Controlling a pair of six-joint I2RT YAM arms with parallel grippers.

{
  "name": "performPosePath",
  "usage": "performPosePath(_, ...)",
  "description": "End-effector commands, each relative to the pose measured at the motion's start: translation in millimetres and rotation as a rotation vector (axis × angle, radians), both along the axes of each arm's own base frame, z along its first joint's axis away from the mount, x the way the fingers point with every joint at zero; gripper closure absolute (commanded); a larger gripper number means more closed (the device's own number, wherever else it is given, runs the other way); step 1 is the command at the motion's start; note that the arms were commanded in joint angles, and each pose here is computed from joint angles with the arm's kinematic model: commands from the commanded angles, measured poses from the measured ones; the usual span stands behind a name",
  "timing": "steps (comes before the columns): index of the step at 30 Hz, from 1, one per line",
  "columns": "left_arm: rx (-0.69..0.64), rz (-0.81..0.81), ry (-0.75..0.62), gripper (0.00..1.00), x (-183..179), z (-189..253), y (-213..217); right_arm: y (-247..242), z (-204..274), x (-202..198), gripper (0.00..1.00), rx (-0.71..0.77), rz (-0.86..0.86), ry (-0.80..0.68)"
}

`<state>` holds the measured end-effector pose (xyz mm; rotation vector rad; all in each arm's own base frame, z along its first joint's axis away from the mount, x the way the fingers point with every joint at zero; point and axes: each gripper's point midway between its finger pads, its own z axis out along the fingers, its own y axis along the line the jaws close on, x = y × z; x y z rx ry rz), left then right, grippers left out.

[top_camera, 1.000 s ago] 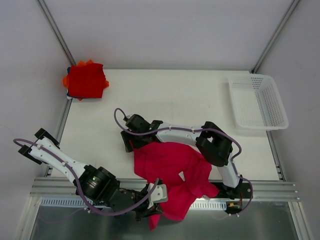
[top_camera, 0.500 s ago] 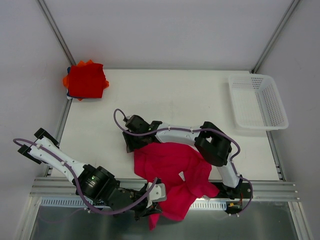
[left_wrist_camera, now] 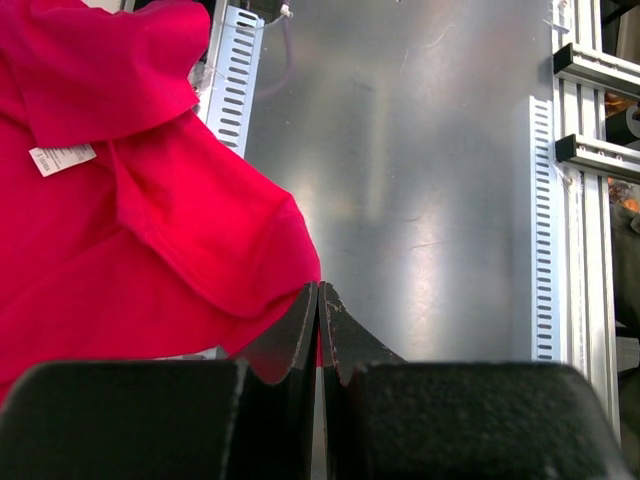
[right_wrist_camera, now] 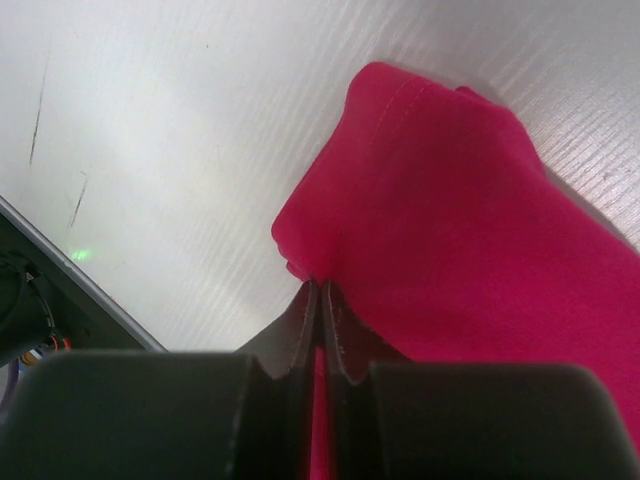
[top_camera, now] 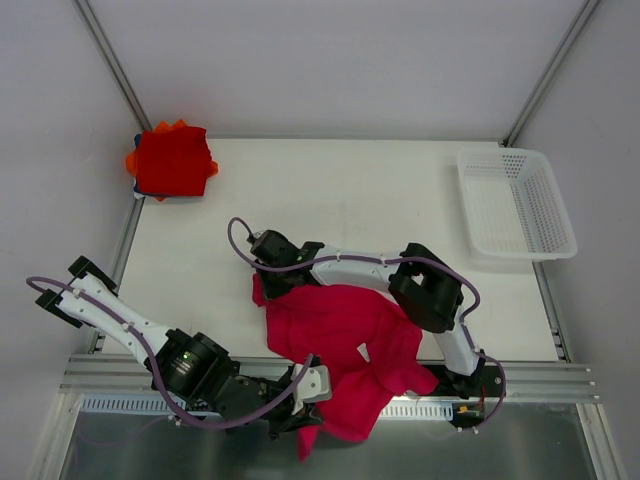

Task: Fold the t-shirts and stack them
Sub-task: Flatten the tshirt out

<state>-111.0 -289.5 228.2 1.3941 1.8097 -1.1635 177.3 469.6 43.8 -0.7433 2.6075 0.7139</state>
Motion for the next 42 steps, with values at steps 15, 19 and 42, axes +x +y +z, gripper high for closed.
performPosePath(15, -0.043, -0.227, 0.021, 1.00, -71, 0, 43, -21, 55, 36, 1.00, 0.020, -0.036, -0.112)
performPosePath(19, -0.040, -0.204, 0.002, 1.00, -65, -6, 42, -56, 95, 63, 1.00, -0.013, -0.092, -0.221)
performPosePath(42, -0.038, 0.438, -0.293, 1.00, 151, 69, 37, -478, 381, 2, 0.99, -0.127, -0.890, -1.013)
